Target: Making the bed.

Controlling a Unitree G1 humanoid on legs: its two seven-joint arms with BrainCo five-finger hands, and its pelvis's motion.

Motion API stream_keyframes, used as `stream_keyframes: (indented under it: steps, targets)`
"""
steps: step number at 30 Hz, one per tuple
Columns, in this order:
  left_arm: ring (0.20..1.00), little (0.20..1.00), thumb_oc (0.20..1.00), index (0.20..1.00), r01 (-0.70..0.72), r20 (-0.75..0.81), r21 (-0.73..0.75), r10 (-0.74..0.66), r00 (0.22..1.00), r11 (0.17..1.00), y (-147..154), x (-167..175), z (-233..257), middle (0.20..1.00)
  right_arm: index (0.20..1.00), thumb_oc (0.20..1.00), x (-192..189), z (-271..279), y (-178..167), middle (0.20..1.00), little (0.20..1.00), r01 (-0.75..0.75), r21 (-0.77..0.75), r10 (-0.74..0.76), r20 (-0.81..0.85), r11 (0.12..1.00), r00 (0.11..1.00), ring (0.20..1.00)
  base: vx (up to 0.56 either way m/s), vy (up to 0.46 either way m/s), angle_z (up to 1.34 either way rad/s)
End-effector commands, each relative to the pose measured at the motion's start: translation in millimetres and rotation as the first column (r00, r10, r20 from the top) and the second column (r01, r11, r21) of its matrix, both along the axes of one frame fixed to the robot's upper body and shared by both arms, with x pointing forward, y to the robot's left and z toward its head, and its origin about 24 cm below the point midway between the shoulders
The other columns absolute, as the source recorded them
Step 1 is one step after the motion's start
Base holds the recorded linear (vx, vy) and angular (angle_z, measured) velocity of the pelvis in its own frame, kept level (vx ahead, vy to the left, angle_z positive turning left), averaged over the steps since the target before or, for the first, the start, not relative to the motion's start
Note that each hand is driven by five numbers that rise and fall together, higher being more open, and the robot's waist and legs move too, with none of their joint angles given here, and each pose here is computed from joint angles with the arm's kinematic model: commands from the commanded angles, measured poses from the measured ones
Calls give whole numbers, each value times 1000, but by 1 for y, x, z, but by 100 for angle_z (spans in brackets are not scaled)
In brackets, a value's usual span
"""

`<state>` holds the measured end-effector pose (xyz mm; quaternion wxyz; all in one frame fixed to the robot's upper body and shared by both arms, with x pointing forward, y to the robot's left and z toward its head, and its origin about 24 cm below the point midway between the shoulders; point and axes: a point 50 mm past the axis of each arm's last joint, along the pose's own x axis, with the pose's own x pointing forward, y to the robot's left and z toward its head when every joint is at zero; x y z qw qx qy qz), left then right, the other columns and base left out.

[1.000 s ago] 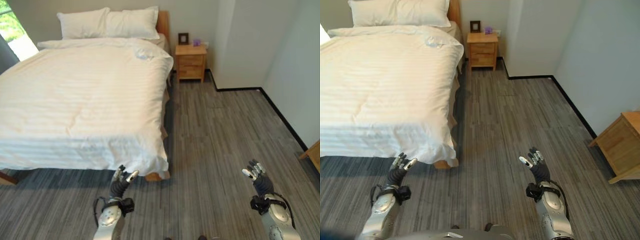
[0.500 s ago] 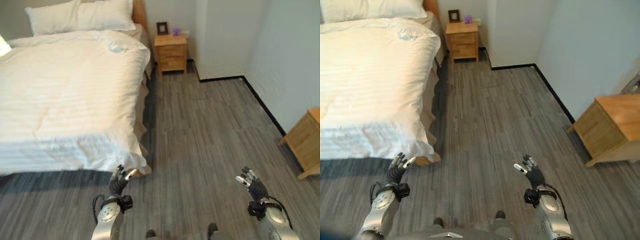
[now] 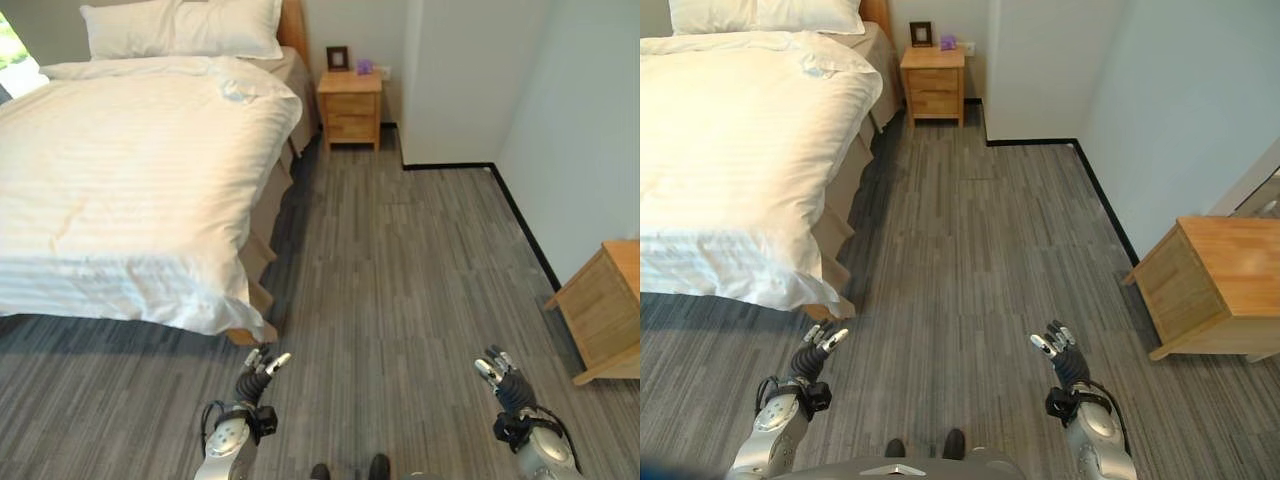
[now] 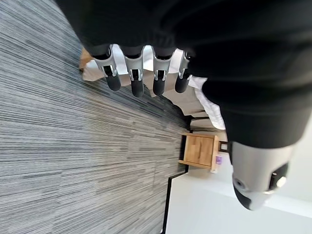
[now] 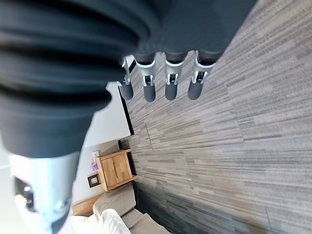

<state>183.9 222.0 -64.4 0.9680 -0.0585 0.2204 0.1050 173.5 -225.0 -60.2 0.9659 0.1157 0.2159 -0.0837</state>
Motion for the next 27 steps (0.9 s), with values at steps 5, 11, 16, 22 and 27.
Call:
stream_keyframes:
  steps: [5,11,16,22,27]
  targets:
    - [1000,1000,1000,1000,-81,108,75,73,991,994,34,4,23,1000,1000,1000,14,15,0,1000,1000,-40,-9,40,91,999,995,1000,49,80,-1]
    - [1000,1000,1000,1000,-109,134,66,100,986,992,37,11,27,1000,1000,1000,24,17,-1,1000,1000,-16,-12,17,110,1000,994,1000,87,155,-27]
    - [1000,1000,1000,1000,-103,138,107,88,987,989,41,16,32,1000,1000,1000,27,19,9,1000,1000,-45,7,43,126,999,991,1000,121,171,-2]
    - [1000,1000,1000,1000,-71,154,114,53,987,991,38,24,35,1000,1000,1000,16,16,-1,1000,1000,-12,16,10,112,1000,994,1000,468,-27,21]
    - [1000,1000,1000,1000,-42,167,134,19,986,990,36,30,39,1000,1000,1000,6,13,-7,1000,1000,-15,-3,15,80,1000,997,1000,592,-142,52]
